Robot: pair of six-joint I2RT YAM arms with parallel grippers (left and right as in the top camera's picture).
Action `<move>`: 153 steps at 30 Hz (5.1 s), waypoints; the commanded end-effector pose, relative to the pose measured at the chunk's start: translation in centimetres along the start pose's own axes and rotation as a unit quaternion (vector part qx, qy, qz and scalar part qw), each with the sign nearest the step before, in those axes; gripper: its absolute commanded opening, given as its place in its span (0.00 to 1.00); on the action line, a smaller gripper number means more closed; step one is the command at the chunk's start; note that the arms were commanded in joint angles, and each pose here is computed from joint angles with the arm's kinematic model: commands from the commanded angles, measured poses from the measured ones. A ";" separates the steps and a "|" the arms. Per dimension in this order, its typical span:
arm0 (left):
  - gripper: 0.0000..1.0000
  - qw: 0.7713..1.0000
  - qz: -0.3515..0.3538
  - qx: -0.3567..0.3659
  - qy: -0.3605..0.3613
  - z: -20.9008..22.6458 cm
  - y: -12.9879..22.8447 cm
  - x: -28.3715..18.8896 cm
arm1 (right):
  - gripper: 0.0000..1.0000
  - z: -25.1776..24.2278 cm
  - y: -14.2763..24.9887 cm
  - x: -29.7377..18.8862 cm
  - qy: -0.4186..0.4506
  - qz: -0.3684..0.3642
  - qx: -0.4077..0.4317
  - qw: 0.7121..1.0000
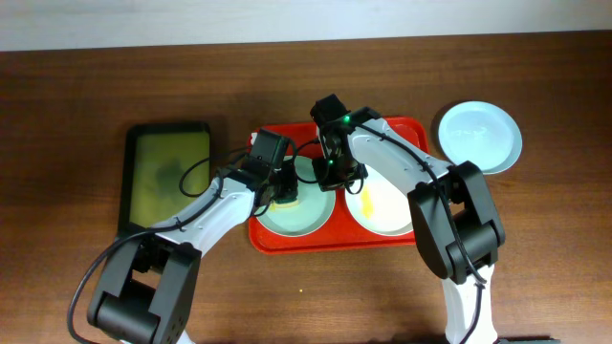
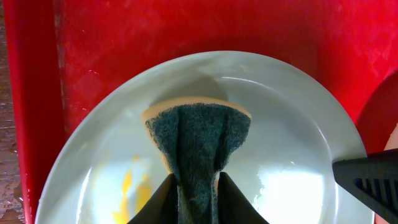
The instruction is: Clean dirty plates on tray and stack at the side
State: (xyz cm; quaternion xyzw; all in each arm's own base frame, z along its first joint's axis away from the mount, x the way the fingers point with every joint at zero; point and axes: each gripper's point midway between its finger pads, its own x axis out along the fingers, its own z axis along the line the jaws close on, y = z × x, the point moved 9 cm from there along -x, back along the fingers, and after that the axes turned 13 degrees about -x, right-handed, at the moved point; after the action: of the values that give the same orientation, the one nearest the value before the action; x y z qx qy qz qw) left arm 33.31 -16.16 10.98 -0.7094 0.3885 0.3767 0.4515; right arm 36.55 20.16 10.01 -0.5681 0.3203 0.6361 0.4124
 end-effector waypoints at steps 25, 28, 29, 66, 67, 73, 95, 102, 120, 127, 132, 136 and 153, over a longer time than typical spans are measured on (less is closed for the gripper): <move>0.14 1.000 0.019 0.004 -0.006 0.1 0.7 1.5 | 0.04 0.0 -0.3 -0.7 0.013 -0.013 -0.007 1.000; 0.03 1.000 0.018 0.004 -0.005 0.1 0.7 1.5 | 0.04 0.0 -0.3 -0.7 0.013 -0.013 -0.007 1.000; 0.00 1.000 0.018 0.004 -0.005 0.0 0.6 1.5 | 0.04 0.0 -0.3 -0.7 0.013 -0.013 -0.007 1.000; 0.00 1.000 0.017 0.021 -0.001 -2.2 0.3 0.9 | 0.04 -0.3 0.4 0.9 0.015 -0.012 -0.006 1.000; 0.00 1.000 0.022 0.022 0.004 -2.3 0.5 1.4 | 0.04 -0.3 0.4 0.9 0.015 -0.012 -0.007 1.000; 0.00 0.997 0.045 0.026 -0.054 -0.5 1.6 3.7 | 0.04 -0.3 0.4 0.9 0.015 -0.012 -0.007 1.000; 0.00 0.993 0.113 -0.017 0.026 -2.2 0.9 2.2 | 0.04 -0.3 0.2 0.9 0.015 -0.016 -0.007 1.000; 0.00 0.982 0.078 0.024 -0.172 2.0 1.4 1.4 | 0.04 -0.3 0.2 0.9 0.015 -0.016 -0.007 1.000; 0.00 0.996 0.009 -0.041 -0.077 0.8 -3.2 -4.7 | 0.04 0.6 -1.6 -4.4 0.016 -0.078 -0.024 0.997; 0.00 0.994 0.061 -0.071 0.058 3.4 -5.7 -7.4 | 0.04 0.2 -1.8 -10.5 0.100 -0.146 -0.060 0.982; 0.00 0.989 0.057 -0.134 0.022 9.0 -7.4 -8.7 | 0.04 -0.7 -1.1 -13.5 0.272 -0.150 -0.083 0.947; 0.00 0.983 0.055 -0.174 0.005 11.8 -7.9 -9.3 | 0.04 0.9 -0.8 -15.3 0.433 -0.140 -0.116 0.883; 0.00 0.985 0.053 -0.166 0.003 12.5 -8.1 -9.4 | 0.04 11.0 -0.5 -19.3 0.688 -0.129 -0.223 0.678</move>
State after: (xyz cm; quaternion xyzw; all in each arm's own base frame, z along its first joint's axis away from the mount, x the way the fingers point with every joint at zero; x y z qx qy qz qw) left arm 34.28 -0.08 17.00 -0.7453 0.3563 0.4780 0.2984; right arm 32.65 27.59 28.63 -0.9600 0.2636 0.0939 0.0072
